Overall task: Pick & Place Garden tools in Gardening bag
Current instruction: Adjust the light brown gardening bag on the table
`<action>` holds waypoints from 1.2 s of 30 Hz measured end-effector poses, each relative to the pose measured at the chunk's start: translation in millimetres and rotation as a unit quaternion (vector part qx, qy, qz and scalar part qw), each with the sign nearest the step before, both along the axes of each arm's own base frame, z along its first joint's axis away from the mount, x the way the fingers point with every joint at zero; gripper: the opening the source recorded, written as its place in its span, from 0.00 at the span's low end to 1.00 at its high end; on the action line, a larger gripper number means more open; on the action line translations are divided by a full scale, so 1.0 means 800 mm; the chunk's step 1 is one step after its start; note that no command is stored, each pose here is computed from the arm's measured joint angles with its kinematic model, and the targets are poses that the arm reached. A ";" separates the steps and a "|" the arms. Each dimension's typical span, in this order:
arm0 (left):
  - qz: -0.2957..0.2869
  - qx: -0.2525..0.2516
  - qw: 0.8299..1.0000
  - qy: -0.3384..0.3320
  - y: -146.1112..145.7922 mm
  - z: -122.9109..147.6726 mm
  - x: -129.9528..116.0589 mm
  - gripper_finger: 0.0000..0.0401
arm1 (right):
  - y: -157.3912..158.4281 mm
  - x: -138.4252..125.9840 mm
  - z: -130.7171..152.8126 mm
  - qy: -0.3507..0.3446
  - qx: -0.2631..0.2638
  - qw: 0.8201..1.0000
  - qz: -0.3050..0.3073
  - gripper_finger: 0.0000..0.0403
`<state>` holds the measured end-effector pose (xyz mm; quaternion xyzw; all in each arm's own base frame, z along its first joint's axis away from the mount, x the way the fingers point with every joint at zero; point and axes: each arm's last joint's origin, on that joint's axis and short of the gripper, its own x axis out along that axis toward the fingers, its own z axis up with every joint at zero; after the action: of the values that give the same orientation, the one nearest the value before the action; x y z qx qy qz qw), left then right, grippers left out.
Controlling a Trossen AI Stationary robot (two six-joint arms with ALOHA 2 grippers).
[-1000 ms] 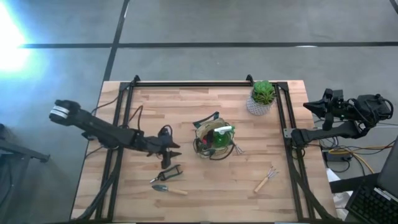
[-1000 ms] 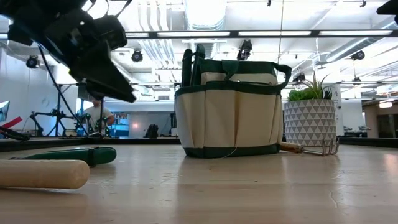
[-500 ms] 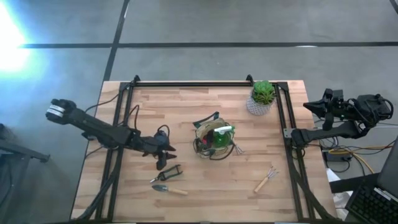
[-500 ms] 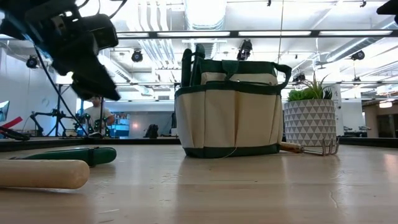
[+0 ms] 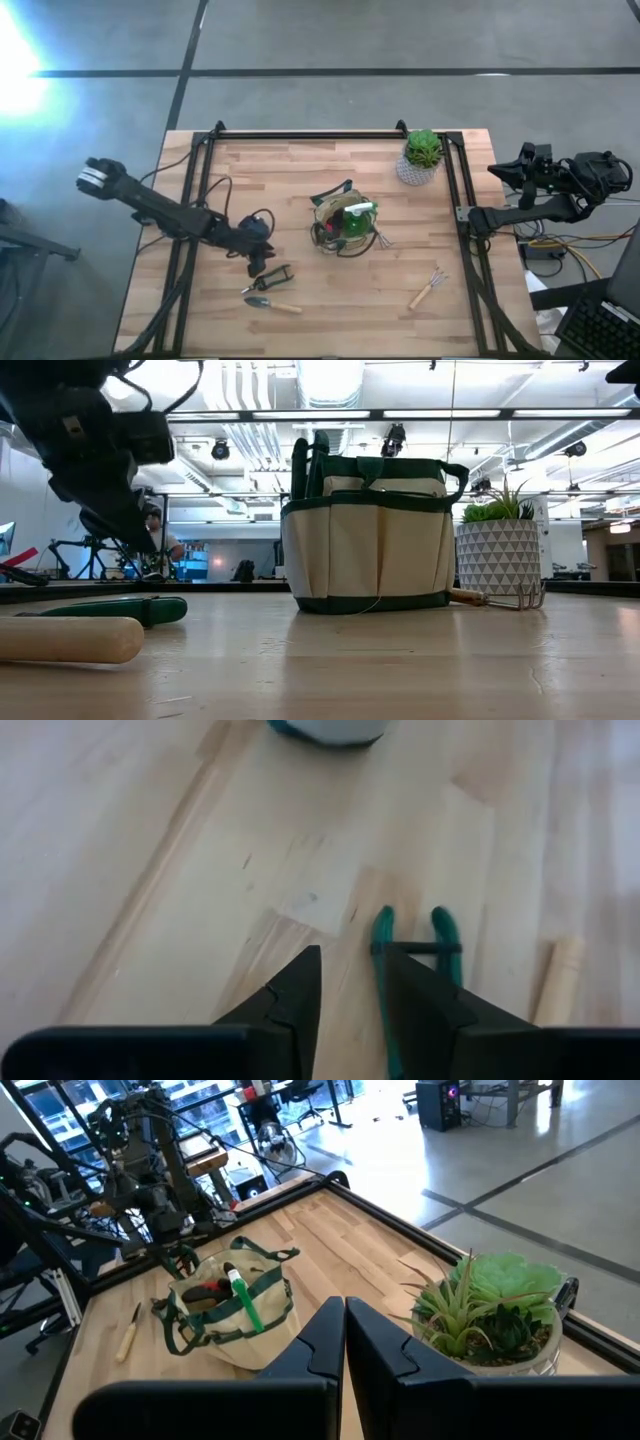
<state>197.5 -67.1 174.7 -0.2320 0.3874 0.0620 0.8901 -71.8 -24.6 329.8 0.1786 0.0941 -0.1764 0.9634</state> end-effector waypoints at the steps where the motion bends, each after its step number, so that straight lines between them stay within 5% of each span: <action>1: 0.004 -0.002 1.000 0.006 0.000 -0.003 0.001 0.27 | 0.000 0.000 0.000 0.000 0.000 1.000 0.000 0.02; 10: 0.008 -0.056 0.996 0.062 -0.007 -0.024 0.007 0.26 | 0.000 0.000 0.000 0.000 0.000 1.000 0.000 0.02; 20: -0.028 -0.030 0.999 0.001 -0.011 -0.009 0.024 0.26 | 0.000 0.000 0.000 0.000 0.000 1.000 0.000 0.02; 36: -0.051 -0.036 0.998 0.016 -0.016 -0.012 0.031 0.26 | 0.000 0.000 0.000 0.000 0.000 1.000 0.000 0.02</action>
<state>222.5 -79.6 165.5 -0.2427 0.4147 0.0060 0.8770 -71.9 -24.7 329.8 0.1787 0.0939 -0.1763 0.9634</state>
